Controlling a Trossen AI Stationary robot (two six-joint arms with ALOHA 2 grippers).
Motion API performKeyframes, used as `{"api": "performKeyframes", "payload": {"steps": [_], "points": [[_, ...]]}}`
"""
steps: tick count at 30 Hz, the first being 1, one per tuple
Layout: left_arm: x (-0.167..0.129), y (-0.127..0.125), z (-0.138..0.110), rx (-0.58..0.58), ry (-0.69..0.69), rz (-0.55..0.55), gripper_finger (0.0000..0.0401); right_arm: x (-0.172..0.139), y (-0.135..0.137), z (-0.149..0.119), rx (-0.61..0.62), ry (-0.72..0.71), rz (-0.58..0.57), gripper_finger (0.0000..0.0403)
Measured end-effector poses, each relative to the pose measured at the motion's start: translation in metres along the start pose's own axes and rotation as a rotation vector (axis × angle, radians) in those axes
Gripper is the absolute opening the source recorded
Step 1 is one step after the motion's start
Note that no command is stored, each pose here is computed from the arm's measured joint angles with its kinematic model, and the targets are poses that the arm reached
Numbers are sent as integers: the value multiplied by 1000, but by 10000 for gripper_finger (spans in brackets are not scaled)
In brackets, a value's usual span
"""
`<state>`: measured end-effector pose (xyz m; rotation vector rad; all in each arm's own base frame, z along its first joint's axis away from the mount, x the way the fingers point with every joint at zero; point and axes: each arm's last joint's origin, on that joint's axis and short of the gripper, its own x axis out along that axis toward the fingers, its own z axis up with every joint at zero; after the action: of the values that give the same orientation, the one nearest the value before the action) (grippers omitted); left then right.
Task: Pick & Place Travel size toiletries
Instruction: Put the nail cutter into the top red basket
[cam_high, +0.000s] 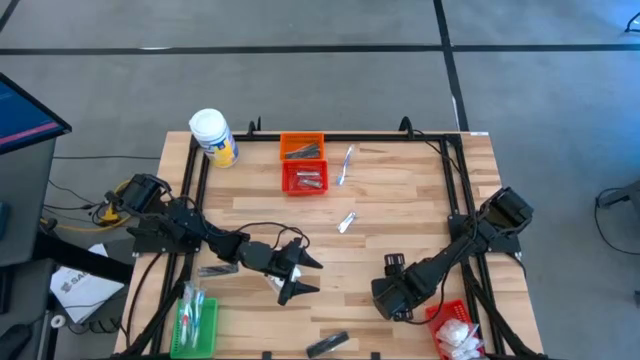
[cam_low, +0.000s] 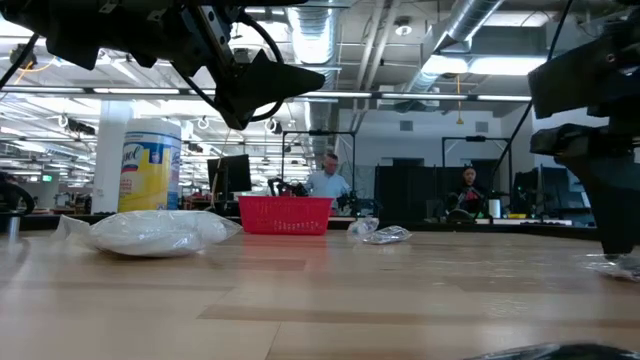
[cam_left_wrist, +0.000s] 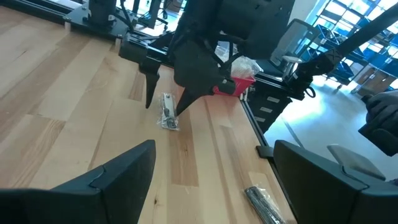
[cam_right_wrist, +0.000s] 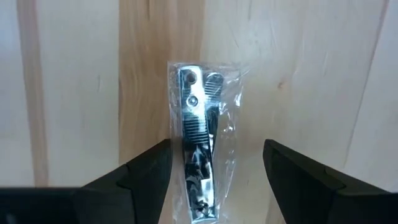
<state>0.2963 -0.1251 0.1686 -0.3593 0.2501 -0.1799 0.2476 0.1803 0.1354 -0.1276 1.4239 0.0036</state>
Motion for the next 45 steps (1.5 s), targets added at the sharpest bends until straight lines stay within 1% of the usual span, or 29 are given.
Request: {"api": "performKeyframes", "payload": {"steps": [4,15,19,27,32,35,39,41,45], "points": [[0,0,0,0,0,4,319,0,0,-1,24,13,14,244],[0,0,0,1,1,3,319,0,1,-2,26,42,37,239],[0,0,0,1,1,3,319,0,-1,-1,34,54,56,209],[0,0,0,1,1,2,319,0,-1,-2,25,77,70,114],[0,0,0,1,3,-1,319,0,-1,-3,17,80,70,73],[0,0,0,1,5,-2,319,0,-1,-2,19,80,69,61],[-3,-1,-1,3,53,-40,319,-1,-2,-1,12,77,71,60],[-8,-3,6,5,62,-43,319,-3,0,1,-10,75,73,64],[-25,-6,22,16,90,-2,319,-11,2,12,-59,28,99,66]]}}
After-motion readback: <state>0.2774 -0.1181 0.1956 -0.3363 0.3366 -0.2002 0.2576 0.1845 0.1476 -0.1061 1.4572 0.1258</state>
